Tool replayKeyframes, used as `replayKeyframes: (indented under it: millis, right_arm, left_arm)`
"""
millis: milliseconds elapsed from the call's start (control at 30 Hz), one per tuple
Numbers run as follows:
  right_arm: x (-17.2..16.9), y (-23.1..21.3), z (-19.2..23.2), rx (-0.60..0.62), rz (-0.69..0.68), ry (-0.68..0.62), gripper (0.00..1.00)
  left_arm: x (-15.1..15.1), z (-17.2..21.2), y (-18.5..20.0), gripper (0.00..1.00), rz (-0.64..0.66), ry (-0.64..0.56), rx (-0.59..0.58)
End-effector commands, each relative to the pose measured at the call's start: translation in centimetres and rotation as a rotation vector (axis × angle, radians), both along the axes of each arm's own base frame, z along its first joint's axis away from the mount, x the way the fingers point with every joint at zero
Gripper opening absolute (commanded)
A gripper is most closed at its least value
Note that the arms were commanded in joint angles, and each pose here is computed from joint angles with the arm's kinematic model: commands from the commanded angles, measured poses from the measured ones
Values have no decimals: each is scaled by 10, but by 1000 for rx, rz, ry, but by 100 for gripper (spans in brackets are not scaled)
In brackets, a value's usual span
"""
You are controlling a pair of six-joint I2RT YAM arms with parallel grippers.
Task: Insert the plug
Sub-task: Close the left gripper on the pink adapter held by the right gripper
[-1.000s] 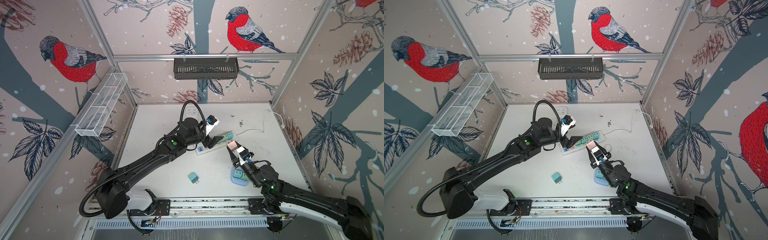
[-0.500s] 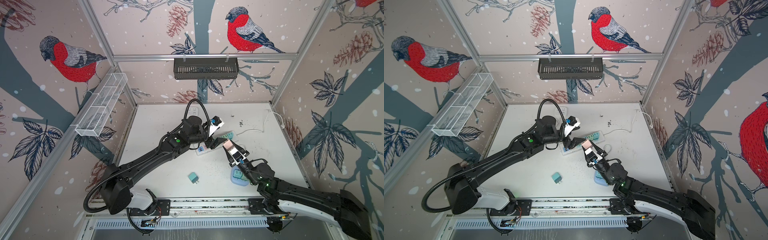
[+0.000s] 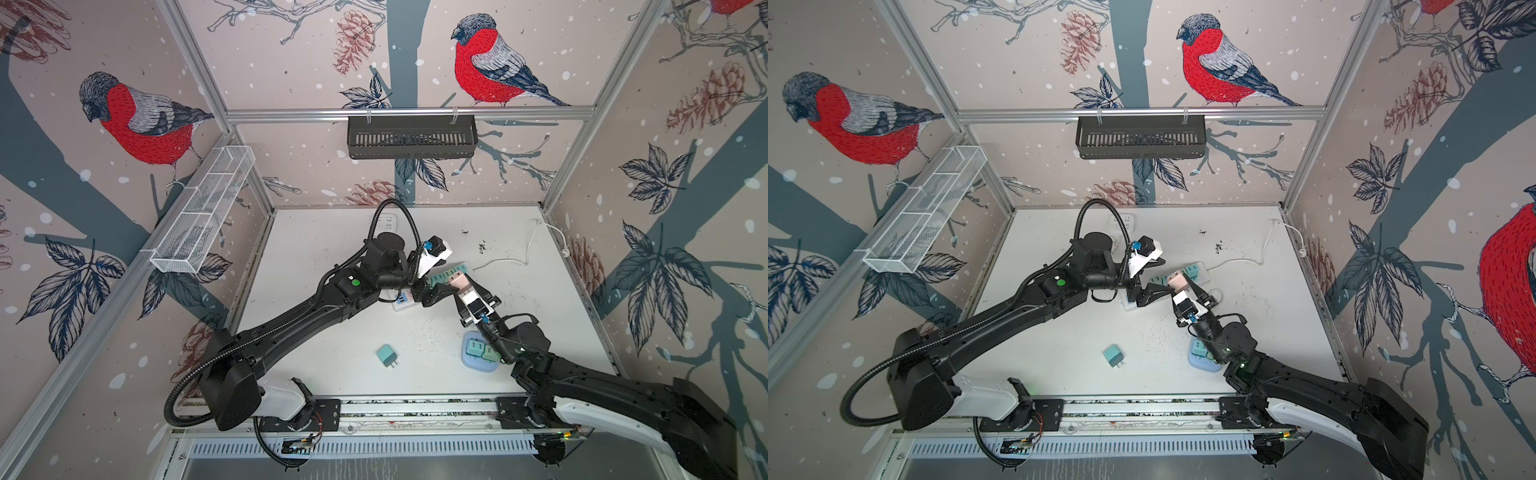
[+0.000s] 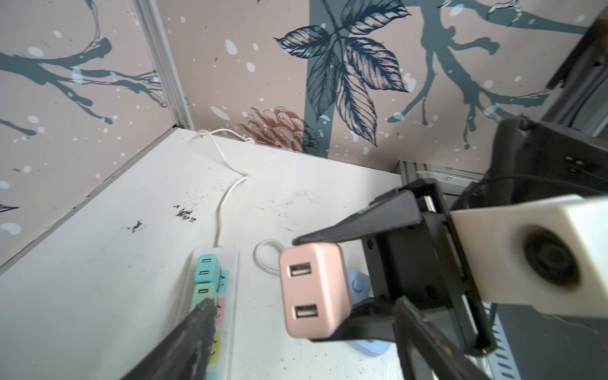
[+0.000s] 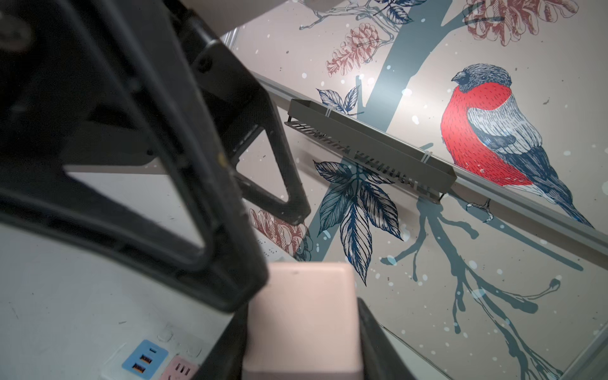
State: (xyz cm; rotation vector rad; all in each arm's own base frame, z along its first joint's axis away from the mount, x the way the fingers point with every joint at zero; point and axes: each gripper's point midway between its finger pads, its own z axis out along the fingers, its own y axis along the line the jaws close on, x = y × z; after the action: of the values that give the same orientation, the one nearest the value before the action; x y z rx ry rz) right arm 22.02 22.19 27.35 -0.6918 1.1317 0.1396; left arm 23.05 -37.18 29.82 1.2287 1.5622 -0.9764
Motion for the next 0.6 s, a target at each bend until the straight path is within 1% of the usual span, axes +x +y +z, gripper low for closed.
replayKeyframes:
  millis: [0,100,200,567]
  right_arm:
    - [-11,5,23,56,73,-66,2]
    - [-16,7,28,64,100,-86,2]
    - [-20,11,29,51,118,-102,3]
    - [-19,14,29,48,119,-100,3]
  left_arm:
    - [-8,1,0,86,-44,-9,-8]
    - [-10,0,-1,84,-62,-1,-3]
    - [-10,0,-3,80,-70,5,3]
    - [-15,-1,-6,72,-102,20,1]
